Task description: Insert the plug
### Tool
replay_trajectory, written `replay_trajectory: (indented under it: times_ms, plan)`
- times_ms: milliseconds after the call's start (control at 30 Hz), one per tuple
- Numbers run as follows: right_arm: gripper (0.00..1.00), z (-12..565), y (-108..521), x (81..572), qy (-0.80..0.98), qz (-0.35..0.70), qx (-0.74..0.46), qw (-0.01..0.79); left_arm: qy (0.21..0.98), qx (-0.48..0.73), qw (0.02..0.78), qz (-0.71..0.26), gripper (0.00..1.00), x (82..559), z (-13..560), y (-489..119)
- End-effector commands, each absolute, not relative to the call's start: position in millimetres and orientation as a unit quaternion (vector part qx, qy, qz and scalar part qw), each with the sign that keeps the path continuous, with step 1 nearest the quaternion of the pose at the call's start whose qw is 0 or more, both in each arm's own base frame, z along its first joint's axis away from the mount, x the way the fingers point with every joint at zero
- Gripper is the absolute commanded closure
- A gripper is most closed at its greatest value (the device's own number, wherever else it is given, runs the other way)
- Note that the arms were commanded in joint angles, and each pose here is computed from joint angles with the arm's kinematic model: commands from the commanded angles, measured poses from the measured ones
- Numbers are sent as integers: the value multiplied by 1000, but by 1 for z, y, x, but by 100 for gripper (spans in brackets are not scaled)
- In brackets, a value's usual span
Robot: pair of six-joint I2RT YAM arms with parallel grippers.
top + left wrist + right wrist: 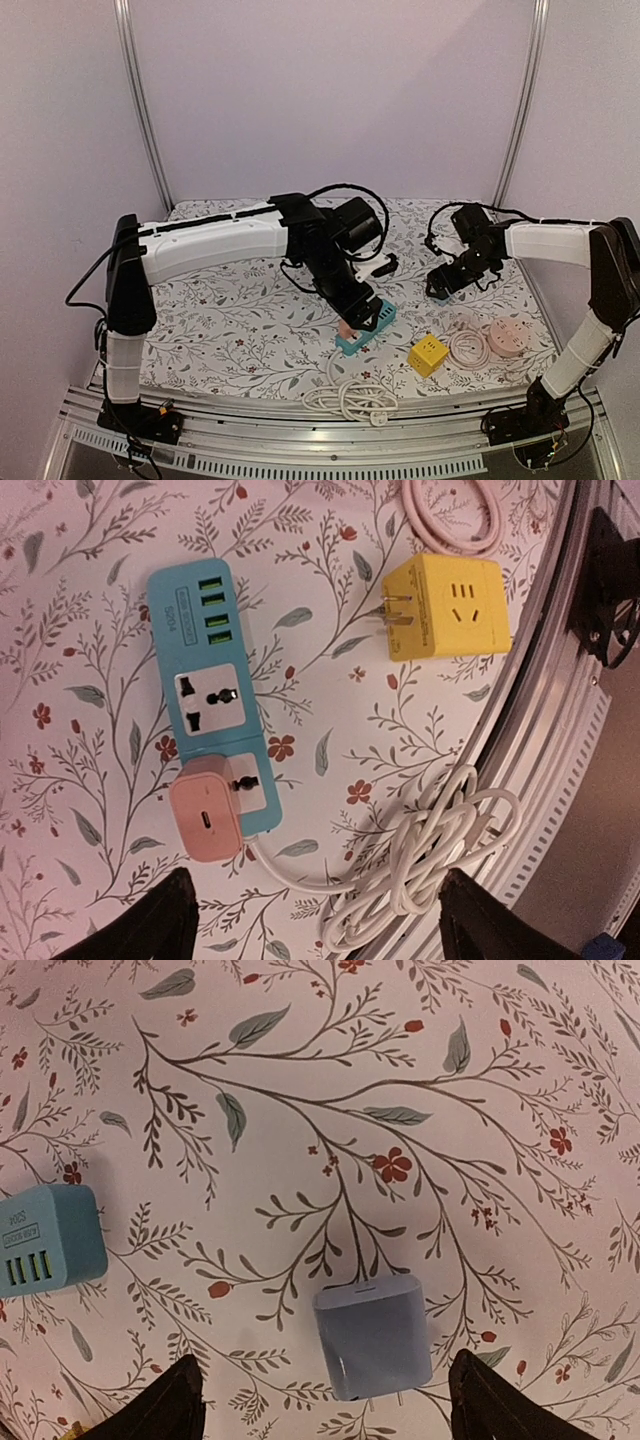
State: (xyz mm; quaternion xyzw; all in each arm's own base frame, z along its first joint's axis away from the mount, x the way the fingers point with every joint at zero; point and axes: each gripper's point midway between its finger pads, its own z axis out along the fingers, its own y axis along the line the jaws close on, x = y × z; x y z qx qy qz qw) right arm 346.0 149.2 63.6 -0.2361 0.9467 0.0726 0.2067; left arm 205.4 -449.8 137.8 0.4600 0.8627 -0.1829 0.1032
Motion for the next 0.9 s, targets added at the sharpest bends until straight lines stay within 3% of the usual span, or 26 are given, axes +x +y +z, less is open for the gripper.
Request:
replay_trajectory:
  times_ms: [0, 433, 633, 867]
  plan:
    - [17, 64, 153, 344, 921, 92, -295, 237, 856, 464, 121, -196, 17, 210, 162, -447]
    - [22, 50, 143, 340, 911, 117, -299, 260, 856, 462, 121, -198, 19, 211, 164, -446]
    - [34, 43, 142, 345, 913, 111, -293, 260, 856, 462, 122, -199, 19, 213, 165, -447]
    - [34, 33, 137, 349, 919, 95, -288, 251, 856, 461, 121, -200, 19, 212, 165, -447]
